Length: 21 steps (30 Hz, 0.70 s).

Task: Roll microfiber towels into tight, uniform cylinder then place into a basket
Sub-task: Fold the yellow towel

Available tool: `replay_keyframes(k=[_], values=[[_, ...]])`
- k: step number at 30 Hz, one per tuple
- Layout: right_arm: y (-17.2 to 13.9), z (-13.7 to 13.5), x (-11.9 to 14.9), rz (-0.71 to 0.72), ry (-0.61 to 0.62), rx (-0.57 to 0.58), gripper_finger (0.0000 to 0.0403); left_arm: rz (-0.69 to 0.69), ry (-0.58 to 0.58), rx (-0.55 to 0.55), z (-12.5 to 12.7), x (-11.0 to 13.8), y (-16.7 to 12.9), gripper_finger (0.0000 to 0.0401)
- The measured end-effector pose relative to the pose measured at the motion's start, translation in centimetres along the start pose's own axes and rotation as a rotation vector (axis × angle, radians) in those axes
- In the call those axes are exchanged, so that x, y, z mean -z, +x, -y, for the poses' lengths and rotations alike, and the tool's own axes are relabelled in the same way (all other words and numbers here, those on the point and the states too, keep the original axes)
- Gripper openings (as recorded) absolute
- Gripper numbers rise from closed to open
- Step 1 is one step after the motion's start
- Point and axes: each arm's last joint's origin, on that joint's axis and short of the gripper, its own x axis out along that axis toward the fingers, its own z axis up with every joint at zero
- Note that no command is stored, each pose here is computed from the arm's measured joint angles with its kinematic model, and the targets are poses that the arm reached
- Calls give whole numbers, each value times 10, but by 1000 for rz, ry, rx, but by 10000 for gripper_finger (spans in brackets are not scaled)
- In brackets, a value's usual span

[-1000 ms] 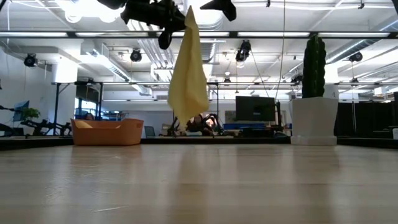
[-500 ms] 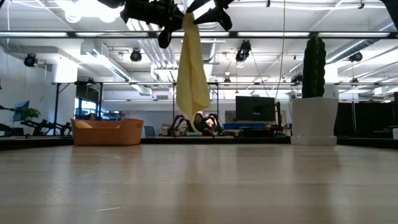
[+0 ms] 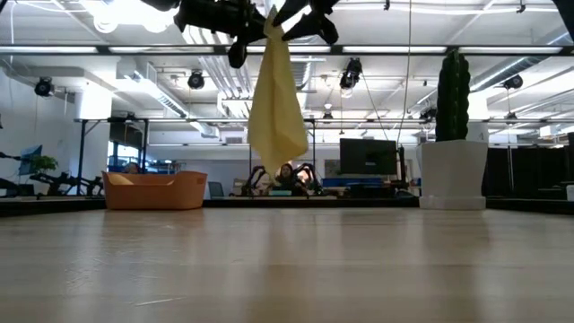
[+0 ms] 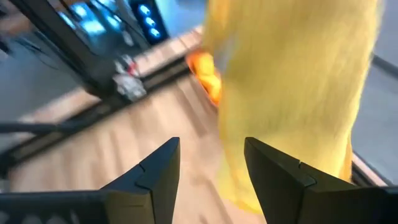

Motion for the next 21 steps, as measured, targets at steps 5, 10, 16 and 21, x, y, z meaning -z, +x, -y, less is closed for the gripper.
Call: replay_keyframes(k=[5,10,16,21], values=[[4,-15,9,-7,-84,135,164,62,-34,-41,3,-8,-5,0],[5,-31,16,24,-179,314,149,139,-67,-104,11,-18,-13,0],[12,-37,24,84,-215,513,139,230,-100,-133,24,-34,-25,0],[19,-40,19,178,-193,472,151,289,-80,-136,36,-43,-37,0]])
